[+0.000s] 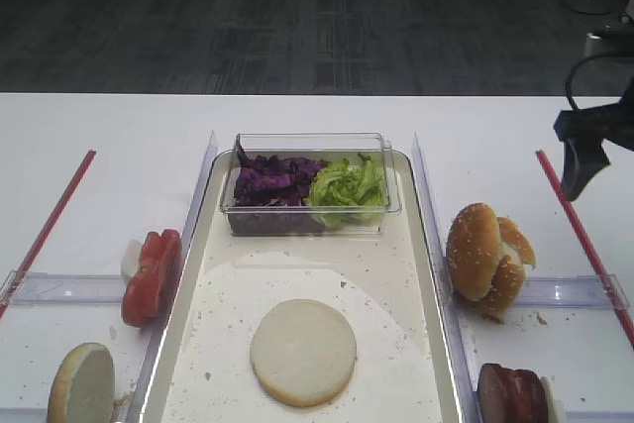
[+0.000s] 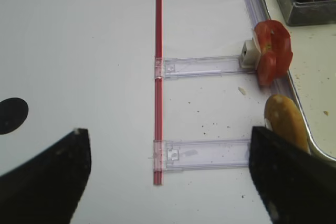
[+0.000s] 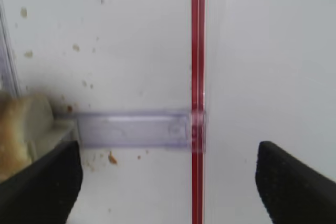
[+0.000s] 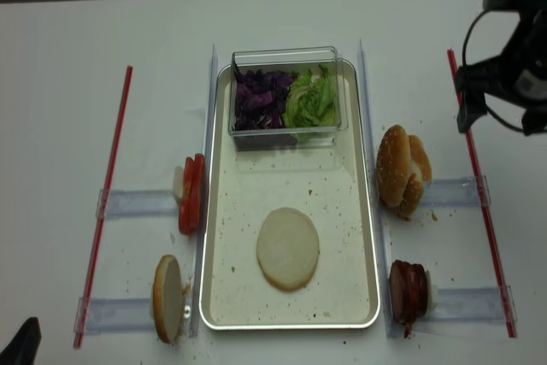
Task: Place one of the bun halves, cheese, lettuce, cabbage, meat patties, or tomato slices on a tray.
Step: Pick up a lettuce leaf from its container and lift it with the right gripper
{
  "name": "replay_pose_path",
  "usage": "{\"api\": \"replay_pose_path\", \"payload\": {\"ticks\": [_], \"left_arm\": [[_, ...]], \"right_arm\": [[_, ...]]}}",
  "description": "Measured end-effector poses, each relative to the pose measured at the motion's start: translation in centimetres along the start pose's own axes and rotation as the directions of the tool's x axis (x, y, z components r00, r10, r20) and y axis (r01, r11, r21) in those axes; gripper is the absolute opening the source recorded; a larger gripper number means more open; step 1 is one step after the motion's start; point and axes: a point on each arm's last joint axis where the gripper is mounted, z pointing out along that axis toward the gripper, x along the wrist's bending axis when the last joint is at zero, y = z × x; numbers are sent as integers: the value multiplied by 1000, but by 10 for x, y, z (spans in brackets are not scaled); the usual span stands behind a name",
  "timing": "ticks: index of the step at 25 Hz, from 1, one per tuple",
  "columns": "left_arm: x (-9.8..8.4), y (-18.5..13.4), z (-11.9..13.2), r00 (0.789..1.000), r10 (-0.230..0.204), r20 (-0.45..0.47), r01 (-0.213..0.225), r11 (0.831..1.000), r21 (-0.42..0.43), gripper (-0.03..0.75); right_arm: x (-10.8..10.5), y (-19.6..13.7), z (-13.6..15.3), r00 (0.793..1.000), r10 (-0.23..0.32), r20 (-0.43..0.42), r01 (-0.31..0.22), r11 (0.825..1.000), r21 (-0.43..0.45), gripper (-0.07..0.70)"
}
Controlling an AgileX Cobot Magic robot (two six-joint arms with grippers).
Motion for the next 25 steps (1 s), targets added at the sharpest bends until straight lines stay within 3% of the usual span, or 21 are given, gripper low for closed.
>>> {"api": "replay_pose_path", "payload": {"ticks": [6, 12, 21, 25], "left_arm": [[0, 0, 0, 1000, 0, 0, 0, 1000, 0, 565], [0, 0, 0, 1000, 0, 0, 0, 1000, 0, 565], [0, 0, 0, 1000, 0, 0, 0, 1000, 0, 565], [0, 0, 0, 1000, 0, 0, 0, 1000, 0, 565]], "right_arm": [[-1, 60, 16, 1000, -11, 1, 11, 1000, 23, 679], [-3, 96, 18, 999, -21, 26, 21, 1000, 2, 679], [6, 100, 20, 1000, -9, -18, 9, 1000, 6, 679], [35, 98, 24, 997, -71, -28, 71, 997, 16, 679]]}}
